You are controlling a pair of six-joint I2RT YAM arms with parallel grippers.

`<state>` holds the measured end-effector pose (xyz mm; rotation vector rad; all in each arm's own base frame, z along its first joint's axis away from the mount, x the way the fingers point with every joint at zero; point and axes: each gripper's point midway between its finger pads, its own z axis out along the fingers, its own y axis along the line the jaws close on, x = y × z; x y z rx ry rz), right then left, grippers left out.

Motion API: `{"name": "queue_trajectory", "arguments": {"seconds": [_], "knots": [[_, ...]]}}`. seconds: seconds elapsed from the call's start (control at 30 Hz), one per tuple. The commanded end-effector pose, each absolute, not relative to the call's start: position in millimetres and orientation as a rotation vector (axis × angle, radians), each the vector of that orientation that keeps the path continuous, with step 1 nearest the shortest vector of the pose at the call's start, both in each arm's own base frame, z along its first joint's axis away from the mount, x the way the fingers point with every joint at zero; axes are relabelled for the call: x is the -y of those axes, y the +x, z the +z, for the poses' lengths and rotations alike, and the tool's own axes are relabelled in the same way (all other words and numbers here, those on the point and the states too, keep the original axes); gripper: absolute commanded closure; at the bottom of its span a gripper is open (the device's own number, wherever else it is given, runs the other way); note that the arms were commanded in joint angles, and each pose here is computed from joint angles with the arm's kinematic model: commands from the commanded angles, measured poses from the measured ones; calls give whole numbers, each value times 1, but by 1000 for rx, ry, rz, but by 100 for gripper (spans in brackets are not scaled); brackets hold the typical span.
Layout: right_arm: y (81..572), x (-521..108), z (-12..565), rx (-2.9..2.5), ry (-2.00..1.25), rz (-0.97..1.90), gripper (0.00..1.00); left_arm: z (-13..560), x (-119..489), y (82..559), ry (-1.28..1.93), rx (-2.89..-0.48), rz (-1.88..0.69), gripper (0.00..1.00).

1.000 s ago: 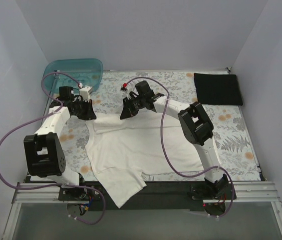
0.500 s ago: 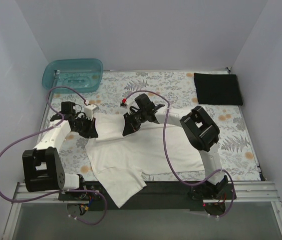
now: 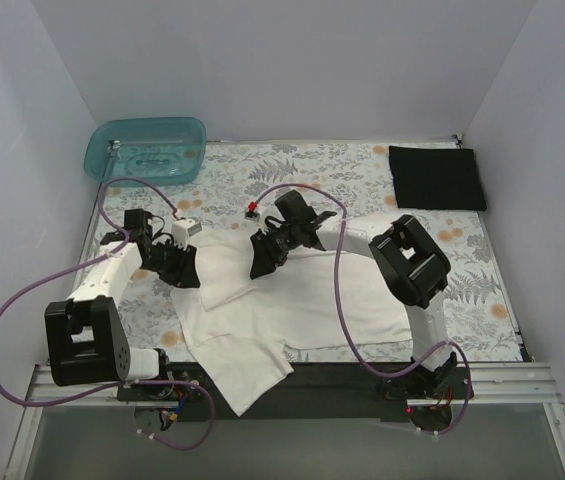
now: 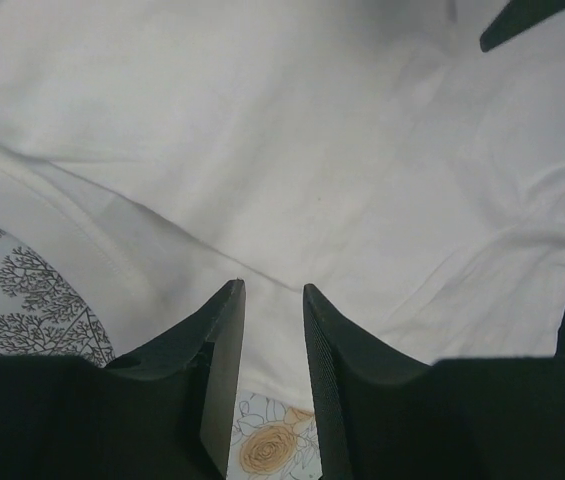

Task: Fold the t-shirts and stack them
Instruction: Fold the tshirt

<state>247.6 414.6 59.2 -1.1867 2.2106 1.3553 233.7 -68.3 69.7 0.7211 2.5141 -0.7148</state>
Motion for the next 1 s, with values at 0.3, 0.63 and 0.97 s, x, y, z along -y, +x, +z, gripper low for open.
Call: {"name": "queue_trajectory", "arguments": {"seconds": [0.3,0.63,0.97], "knots": [[343,-252,106,-2277,-1024,941,60,97,76,344,410,-2445,-667,67],[382,-55,56,-2589,-755,405,61,50,66,363,254,-2599,-570,67],[366,3,13,-2795,-742,233,61,24,48,357,216,-2699,-448,67]]}}
